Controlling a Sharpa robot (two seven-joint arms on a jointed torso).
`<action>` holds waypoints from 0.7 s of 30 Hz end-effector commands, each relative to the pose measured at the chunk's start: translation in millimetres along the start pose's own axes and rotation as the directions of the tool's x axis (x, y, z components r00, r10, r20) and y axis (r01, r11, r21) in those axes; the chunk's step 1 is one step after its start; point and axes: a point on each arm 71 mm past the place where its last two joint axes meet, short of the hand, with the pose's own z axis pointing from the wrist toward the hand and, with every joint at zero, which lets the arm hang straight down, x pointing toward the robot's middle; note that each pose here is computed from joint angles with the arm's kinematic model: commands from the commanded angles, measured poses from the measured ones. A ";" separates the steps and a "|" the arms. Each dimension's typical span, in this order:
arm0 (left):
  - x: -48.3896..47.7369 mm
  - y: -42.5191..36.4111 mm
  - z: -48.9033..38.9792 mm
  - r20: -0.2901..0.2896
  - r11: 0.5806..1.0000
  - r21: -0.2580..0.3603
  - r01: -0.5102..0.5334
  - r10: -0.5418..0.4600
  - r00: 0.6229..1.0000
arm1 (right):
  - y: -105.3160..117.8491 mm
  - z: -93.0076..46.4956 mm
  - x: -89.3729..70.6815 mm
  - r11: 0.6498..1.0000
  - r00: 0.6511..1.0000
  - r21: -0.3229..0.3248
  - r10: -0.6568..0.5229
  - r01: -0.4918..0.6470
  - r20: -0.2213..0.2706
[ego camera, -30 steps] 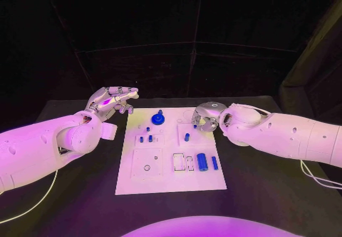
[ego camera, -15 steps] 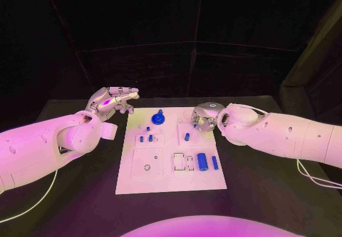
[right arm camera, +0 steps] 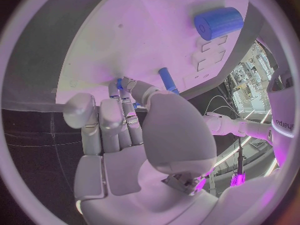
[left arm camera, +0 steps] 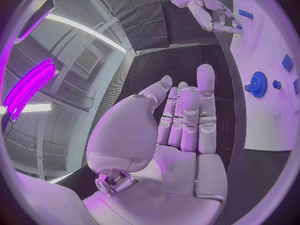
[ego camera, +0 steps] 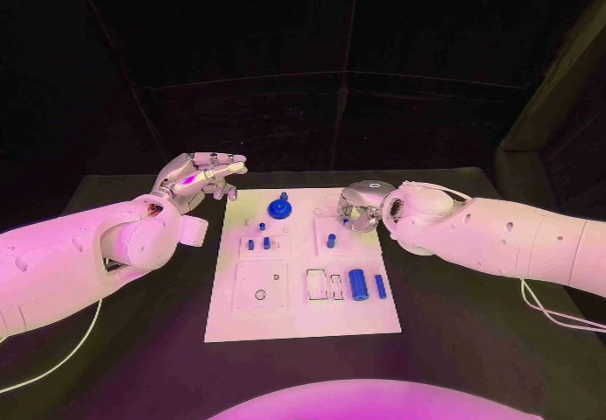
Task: Assemble the parts on the task board
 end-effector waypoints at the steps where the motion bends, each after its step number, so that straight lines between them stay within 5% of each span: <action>1: 1.4 -0.9 0.3 -0.011 1.000 0.001 0.010 -0.010 1.000 | 1.7 -0.8 11.3 1.000 0.998 0.006 -0.013 0.013 -0.054; 21: -0.7 -0.5 -0.3 -0.005 1.000 -0.005 0.007 -0.007 1.000 | 6.0 -3.8 2.4 0.999 0.993 0.019 -0.035 0.033 0.116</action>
